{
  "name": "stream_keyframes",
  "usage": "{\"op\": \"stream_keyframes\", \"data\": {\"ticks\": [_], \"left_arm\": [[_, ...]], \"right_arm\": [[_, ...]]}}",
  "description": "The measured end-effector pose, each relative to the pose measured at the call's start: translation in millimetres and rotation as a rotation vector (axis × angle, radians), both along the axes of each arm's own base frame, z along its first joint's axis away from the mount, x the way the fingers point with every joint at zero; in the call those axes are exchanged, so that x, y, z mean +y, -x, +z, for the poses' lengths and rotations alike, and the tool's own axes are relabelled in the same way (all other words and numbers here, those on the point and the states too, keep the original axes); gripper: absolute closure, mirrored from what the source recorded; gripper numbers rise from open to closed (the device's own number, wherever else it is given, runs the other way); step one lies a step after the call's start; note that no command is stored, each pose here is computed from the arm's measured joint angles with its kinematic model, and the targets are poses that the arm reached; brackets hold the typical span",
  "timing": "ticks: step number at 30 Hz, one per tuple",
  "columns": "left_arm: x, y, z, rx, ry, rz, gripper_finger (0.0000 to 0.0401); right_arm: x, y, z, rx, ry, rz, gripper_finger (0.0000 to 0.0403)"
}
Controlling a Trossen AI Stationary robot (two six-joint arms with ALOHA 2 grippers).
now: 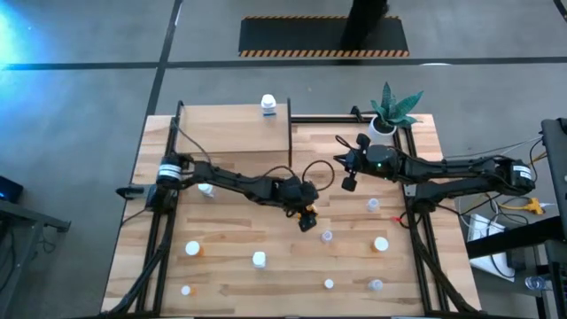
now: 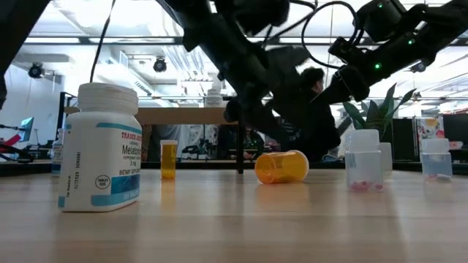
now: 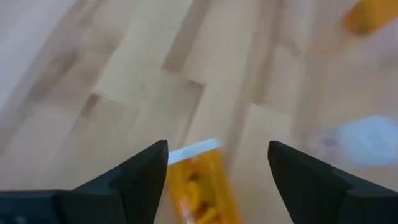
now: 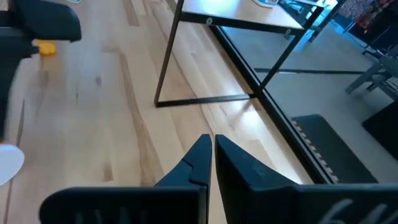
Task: Pick and place medicine bottles onto shelf by color
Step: Put the top large orange pill bottle on the shelf
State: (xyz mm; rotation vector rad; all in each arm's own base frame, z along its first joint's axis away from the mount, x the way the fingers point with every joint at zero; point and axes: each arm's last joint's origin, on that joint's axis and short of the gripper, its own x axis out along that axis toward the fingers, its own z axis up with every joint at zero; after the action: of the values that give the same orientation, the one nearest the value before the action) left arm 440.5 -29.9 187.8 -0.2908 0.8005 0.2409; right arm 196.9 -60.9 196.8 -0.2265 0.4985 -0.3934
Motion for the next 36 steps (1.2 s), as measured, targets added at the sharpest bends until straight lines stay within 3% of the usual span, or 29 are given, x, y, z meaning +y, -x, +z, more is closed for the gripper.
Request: {"op": "stream_keyframes", "data": {"ticks": [3,8,20,28,36], "left_arm": [[-1.8,0.4,-6.7,0.068,-0.065,0.033,0.014],[-4.5,-0.2,-9.6,0.075,-0.066,0.037,0.014],[3.6,6.1,-21.1,0.11,-0.007,0.131,0.014],[10.1,6.1,-25.7,0.123,0.03,0.123,0.0141],[18.9,1.9,-42.1,0.159,0.079,0.091,0.018]], "right_arm": [[0.4,1.5,-2.1,0.001,-0.008,-0.003,0.039],[0.7,2.1,-2.8,0.001,-0.011,-0.004,0.039],[0.3,0.8,0.1,-0.022,0.013,0.005,0.039],[0.0,-0.6,3.5,-0.047,0.048,0.017,0.039],[-0.2,-1.4,5.7,-0.058,0.08,0.029,0.039]]}}
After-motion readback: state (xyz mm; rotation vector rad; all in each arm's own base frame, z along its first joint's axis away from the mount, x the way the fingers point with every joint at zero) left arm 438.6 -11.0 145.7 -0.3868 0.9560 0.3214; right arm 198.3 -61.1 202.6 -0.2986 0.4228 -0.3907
